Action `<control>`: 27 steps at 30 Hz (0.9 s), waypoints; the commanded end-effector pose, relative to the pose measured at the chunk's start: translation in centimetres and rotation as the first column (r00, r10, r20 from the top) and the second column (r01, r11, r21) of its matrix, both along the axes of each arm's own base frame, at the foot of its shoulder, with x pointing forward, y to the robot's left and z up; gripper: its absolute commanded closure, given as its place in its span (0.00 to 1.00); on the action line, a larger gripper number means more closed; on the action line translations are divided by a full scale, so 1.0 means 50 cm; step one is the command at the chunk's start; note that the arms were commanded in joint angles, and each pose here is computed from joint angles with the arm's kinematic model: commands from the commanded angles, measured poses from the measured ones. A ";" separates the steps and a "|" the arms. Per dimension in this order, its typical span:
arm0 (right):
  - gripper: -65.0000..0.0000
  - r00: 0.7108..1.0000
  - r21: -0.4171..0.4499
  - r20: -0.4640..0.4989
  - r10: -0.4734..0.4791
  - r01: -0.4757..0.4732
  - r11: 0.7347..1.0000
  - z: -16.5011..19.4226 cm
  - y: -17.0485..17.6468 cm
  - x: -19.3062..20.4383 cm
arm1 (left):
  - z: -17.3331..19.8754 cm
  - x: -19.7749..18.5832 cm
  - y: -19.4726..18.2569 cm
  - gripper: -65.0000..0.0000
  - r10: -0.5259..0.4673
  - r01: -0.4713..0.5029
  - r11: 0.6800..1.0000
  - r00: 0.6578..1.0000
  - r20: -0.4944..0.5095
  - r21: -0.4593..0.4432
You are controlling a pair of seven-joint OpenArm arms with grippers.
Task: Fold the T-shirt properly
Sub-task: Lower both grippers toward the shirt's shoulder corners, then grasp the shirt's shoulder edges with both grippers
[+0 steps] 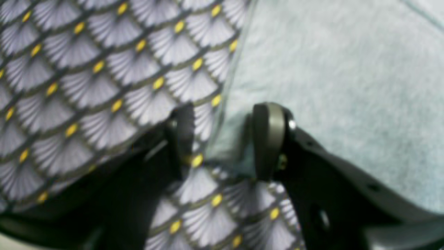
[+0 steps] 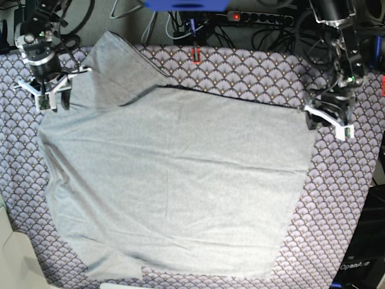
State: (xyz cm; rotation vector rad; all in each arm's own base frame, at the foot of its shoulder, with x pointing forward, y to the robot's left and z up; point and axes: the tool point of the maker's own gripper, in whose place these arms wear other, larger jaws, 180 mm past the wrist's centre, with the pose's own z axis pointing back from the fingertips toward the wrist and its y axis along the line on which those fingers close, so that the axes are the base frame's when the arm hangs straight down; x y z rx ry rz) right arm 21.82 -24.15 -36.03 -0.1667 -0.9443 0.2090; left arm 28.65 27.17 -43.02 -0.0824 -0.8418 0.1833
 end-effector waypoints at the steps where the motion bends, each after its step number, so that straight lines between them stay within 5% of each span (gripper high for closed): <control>1: 0.71 0.999 -0.004 0.044 0.006 -0.006 1.000 0.022 -0.002 0.009 | 0.000 0.000 -0.006 0.58 -0.022 0.022 1.000 1.000 -0.012 -0.001; 10: 0.71 0.999 -0.005 0.049 0.006 -0.006 1.000 0.024 -0.002 0.013 | -0.010 -0.006 -0.035 0.60 -0.060 0.060 0.998 0.998 -0.029 -0.010; 18: 0.71 0.998 -0.006 0.061 0.007 -0.006 1.000 0.030 -0.002 0.021 | -0.019 -0.022 -0.029 1.00 -0.061 0.061 0.998 0.997 -0.050 -0.002; 27: 0.58 0.998 -0.004 0.069 -0.005 0.005 1.000 0.034 -0.007 0.026 | -0.019 -0.023 -0.024 1.00 -0.057 0.057 0.998 0.997 -0.051 0.000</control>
